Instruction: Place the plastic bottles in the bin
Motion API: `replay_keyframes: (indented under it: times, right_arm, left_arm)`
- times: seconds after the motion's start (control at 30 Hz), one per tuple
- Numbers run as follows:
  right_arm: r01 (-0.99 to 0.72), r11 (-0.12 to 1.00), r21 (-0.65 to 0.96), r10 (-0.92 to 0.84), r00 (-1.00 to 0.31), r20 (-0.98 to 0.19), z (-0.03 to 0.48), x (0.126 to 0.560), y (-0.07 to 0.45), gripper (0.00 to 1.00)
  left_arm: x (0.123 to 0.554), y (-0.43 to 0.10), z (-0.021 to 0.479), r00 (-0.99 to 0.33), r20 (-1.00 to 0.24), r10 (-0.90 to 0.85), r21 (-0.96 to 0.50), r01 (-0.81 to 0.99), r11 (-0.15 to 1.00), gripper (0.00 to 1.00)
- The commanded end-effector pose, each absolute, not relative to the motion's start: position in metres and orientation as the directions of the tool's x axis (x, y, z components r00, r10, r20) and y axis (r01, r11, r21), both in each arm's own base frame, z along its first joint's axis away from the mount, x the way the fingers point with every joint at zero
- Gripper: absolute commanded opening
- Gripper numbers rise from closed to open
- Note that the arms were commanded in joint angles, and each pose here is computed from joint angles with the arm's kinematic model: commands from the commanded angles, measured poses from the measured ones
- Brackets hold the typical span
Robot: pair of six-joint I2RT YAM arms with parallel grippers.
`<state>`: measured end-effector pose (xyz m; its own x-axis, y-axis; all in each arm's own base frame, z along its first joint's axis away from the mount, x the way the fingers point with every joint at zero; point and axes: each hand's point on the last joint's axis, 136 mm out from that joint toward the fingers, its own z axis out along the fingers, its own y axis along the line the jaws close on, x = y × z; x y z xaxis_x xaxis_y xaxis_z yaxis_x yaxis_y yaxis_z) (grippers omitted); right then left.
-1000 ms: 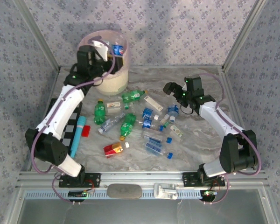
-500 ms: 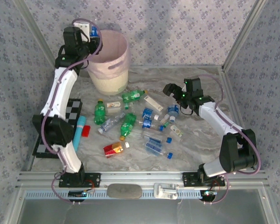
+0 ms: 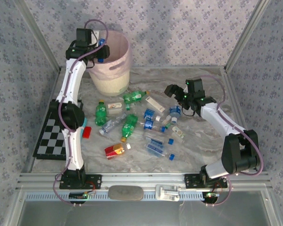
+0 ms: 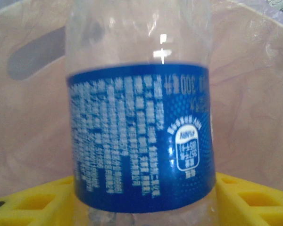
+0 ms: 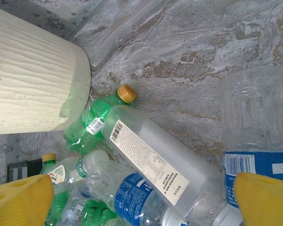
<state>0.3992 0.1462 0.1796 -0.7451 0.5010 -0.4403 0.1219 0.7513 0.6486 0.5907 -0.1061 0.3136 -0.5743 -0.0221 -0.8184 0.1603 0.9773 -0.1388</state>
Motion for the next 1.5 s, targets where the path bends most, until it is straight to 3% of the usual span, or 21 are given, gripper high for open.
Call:
replay_keyframes:
  times: [0.0,0.1,0.4,0.67,0.73,0.9,1.17,1.47]
  right_arm:
    - [0.118,0.755,0.645,0.49,-0.755,-0.435,0.176,0.399,0.149,1.0]
    - [0.116,0.754,0.646,0.488,-0.757,-0.434,0.176,0.399,0.149,1.0]
    - [0.104,0.752,0.651,0.482,-0.761,-0.434,0.178,0.399,0.152,1.0]
    - [0.064,0.764,0.643,0.454,-0.76,-0.464,0.184,0.399,0.158,1.0]
    - [0.055,0.769,0.637,0.446,-0.76,-0.473,0.186,0.399,0.159,1.0]
    - [0.042,0.785,0.618,0.433,-0.751,-0.498,0.186,0.4,0.162,1.0]
    - [0.043,0.782,0.622,0.424,-0.767,-0.481,0.175,0.405,0.173,1.0]
    - [0.032,0.761,0.648,0.4,-0.809,-0.431,0.166,0.416,0.203,1.0]
  left_arm:
    - [0.584,-0.114,0.338,-0.539,-0.842,-0.028,-0.151,0.186,0.971,0.72]
    - [0.581,-0.116,0.346,-0.525,-0.851,-0.027,-0.15,0.192,0.97,0.79]
    - [0.561,-0.126,0.387,-0.456,-0.89,-0.015,-0.133,0.227,0.965,0.87]
    - [0.507,-0.133,0.422,-0.362,-0.931,-0.041,-0.149,0.276,0.95,0.92]
    - [0.488,-0.129,0.42,-0.344,-0.936,-0.067,-0.168,0.273,0.947,0.97]
    - [0.435,-0.114,0.39,-0.351,-0.928,-0.122,-0.215,0.239,0.947,1.0]
    - [0.366,-0.084,0.278,-0.496,-0.828,-0.262,-0.327,0.048,0.944,1.0]
    - [0.338,-0.066,0.165,-0.668,-0.687,-0.288,-0.282,-0.121,0.952,1.0]
